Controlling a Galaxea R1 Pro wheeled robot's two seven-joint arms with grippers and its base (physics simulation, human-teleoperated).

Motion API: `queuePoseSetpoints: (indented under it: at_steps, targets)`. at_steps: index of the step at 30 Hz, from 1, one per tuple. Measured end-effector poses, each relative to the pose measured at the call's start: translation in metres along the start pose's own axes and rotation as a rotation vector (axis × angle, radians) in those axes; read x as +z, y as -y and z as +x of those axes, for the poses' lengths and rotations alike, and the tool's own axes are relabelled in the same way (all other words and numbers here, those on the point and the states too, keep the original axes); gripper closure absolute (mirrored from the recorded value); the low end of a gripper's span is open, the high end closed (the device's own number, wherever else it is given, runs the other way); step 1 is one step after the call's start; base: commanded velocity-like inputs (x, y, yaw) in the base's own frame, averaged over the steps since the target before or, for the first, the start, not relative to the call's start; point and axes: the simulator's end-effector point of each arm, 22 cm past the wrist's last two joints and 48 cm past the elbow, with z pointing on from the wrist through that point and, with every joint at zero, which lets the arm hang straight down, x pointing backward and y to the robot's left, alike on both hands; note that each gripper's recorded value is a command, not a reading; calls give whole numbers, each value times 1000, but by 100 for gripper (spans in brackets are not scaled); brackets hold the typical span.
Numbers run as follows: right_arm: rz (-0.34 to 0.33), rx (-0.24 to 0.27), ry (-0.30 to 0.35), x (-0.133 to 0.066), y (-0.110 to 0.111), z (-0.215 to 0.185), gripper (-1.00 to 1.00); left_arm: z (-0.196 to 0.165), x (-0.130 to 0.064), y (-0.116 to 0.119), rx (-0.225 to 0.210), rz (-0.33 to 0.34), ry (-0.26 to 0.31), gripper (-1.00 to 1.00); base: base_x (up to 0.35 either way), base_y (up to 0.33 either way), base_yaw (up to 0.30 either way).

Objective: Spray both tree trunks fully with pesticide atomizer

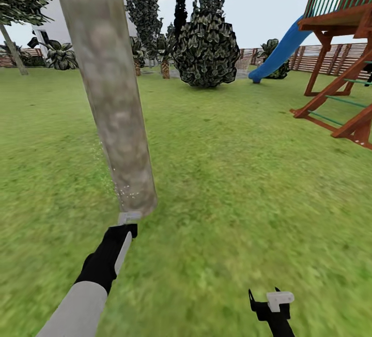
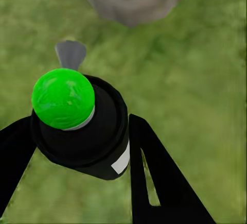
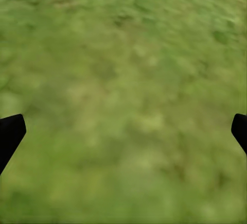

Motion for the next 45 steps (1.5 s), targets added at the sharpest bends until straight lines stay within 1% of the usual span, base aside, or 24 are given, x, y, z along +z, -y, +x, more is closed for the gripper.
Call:
queuePoseSetpoints:
  at_steps: [2,5,7,8,10,11,13,15,19,21,22,23,26,29,30,31,33,34,36,38,40,43,44,45]
  targets:
    - [0,0,0,0,0,0,-100,-35,-6,5,2,8,23,100,0,0,2]
    - [0,0,1,0,0,0,-100,-67,-12,3,2,8,44,100,0,0,0]
    - [0,0,0,0,0,0,-100,-72,-9,-15,0,-17,46,100,0,0,0]
    - [-1,0,0,0,0,0,-100,-73,-6,-31,3,-41,48,100,0,0,0]
    - [0,0,0,0,0,0,-100,-77,-6,-37,-2,-45,54,100,0,0,0]
    - [0,0,0,0,0,0,-100,-80,-8,-27,-2,-28,57,100,0,0,0]
    - [0,0,0,0,0,0,-100,-88,-19,13,27,25,69,100,0,0,0]
    - [0,0,0,0,0,0,-100,-122,-41,34,45,50,142,100,0,0,0]
    - [0,0,0,0,0,0,-100,-146,-57,14,42,22,172,100,0,0,0]
    - [-1,0,0,0,0,0,-100,-148,-49,-38,41,-60,171,100,0,0,0]
    - [-1,0,0,0,0,0,-100,-146,-45,-54,29,-76,166,100,0,0,0]
    - [-1,0,0,0,0,0,-100,-144,-44,-60,26,-82,164,100,0,0,0]
    - [-1,0,0,0,0,0,-100,-144,-44,-53,32,-71,166,100,2,0,0]
    - [-1,0,0,0,0,0,-100,-146,-51,-19,52,-23,177,100,187,0,0]
    - [-2,0,0,0,0,0,-100,-148,-54,-11,55,-12,180,100,318,0,0]
    - [-2,0,0,0,0,0,-100,-148,-54,-12,60,-19,181,100,268,0,0]
    - [-2,0,0,0,0,0,-100,-148,-53,-18,62,-30,180,100,102,0,0]
    - [-2,0,0,0,0,0,-100,-149,-51,-31,63,-54,180,100,24,0,0]
    - [-2,0,0,0,-1,0,-100,-154,-46,-74,62,-118,183,100,8,0,0]
    - [-2,0,0,0,0,0,-100,-154,-44,-90,59,-134,178,100,2,0,0]
    - [-1,0,0,0,0,0,-100,-154,-50,-80,58,-116,165,100,0,0,0]
    - [-2,0,0,0,0,0,-100,-158,-65,-34,46,-41,165,100,0,0,0]
    - [-1,0,0,0,0,0,-100,-162,-73,-26,47,-29,166,100,0,0,0]
    - [-2,0,0,0,0,0,-100,-169,-80,-29,46,-34,177,100,0,0,0]
